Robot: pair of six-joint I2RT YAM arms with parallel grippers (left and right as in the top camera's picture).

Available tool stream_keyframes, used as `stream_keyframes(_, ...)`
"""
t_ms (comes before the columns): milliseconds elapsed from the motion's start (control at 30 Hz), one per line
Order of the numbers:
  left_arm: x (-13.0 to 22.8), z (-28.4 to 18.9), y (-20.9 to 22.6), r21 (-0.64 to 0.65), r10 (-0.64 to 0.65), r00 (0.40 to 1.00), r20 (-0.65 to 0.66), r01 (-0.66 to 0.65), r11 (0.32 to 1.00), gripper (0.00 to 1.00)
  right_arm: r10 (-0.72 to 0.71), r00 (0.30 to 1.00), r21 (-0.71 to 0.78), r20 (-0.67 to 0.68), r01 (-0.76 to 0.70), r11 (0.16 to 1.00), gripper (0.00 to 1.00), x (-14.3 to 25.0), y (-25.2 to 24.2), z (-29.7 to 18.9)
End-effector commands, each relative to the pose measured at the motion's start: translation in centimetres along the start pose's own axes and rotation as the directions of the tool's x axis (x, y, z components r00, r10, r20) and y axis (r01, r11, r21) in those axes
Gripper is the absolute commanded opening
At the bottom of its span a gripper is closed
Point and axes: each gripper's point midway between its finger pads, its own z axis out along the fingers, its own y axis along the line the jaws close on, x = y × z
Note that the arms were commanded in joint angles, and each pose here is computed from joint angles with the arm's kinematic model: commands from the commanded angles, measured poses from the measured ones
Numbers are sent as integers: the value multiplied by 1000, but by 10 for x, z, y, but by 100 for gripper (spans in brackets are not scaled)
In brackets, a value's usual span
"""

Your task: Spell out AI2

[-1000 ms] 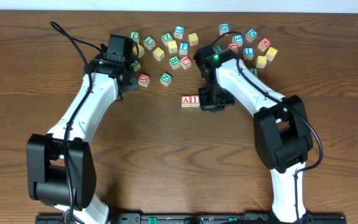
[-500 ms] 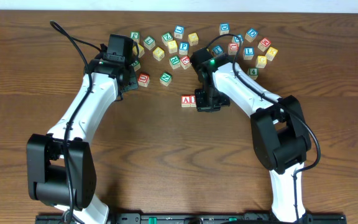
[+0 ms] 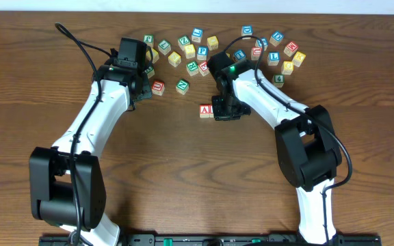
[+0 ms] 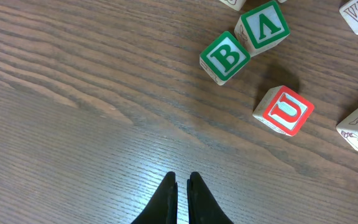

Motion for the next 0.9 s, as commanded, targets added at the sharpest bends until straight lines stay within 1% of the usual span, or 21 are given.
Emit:
stream_keyframes(0, -8, -8, 2, -3, -13, 1000, 26, 13, 1000, 8, -14, 1000, -13, 10, 14, 1000, 1, 2, 5, -5)
stream_keyframes(133, -9, -9, 2, -4, -7, 1000, 28, 7, 1000, 8, -19, 1000, -60, 8, 19, 998, 1, 3, 13, -12)
stream_keyframes(267, -14, -18, 6, 1, 3, 999, 50, -3, 1000, 8, -28, 998, -79, 64, 33, 996, 2, -2, 12, -36)
stream_keyframes(433, -31, -52, 19, 25, -33, 990, 135, 30, 999, 8, 11, 986, -109, 169, 7, 994, 7, -14, -2, -82)
stream_keyframes(567, -44, -85, 31, 50, -76, 973, 217, 67, 997, 8, 60, 964, -135, 257, -25, 990, 11, -23, -24, -120)
stream_keyframes(600, -46, -92, 35, 55, -86, 969, 233, 75, 996, 14, 67, 958, -141, 279, -28, 990, 11, -25, -31, -129)
stream_keyframes(633, -48, -97, 38, 58, -94, 965, 246, 82, 995, 17, 74, 951, -144, 300, -31, 989, 12, -27, -38, -138)
stream_keyframes(667, -50, -102, 41, 61, -103, 961, 258, 90, 994, 23, 75, 943, -145, 323, -29, 989, 13, -29, -46, -148)
stream_keyframes(733, -53, -110, 47, 65, -119, 953, 278, 105, 992, 40, 76, 925, -143, 373, -23, 989, 15, -31, -63, -168)
stream_keyframes(767, -54, -112, 49, 65, -124, 951, 283, 110, 992, 45, 74, 917, -141, 392, -19, 990, 16, -31, -70, -175)
stream_keyframes(800, -53, -113, 51, 64, -126, 951, 283, 112, 992, 56, 72, 907, -138, 415, -16, 990, 20, -31, -78, -185)
stream_keyframes(833, -51, -112, 52, 59, -125, 953, 275, 113, 992, 74, 76, 896, -136, 437, -18, 991, 24, -31, -85, -194)
stream_keyframes(867, -48, -111, 53, 53, -121, 958, 261, 111, 992, 85, 83, 886, -135, 456, -23, 991, 32, -30, -92, -202)
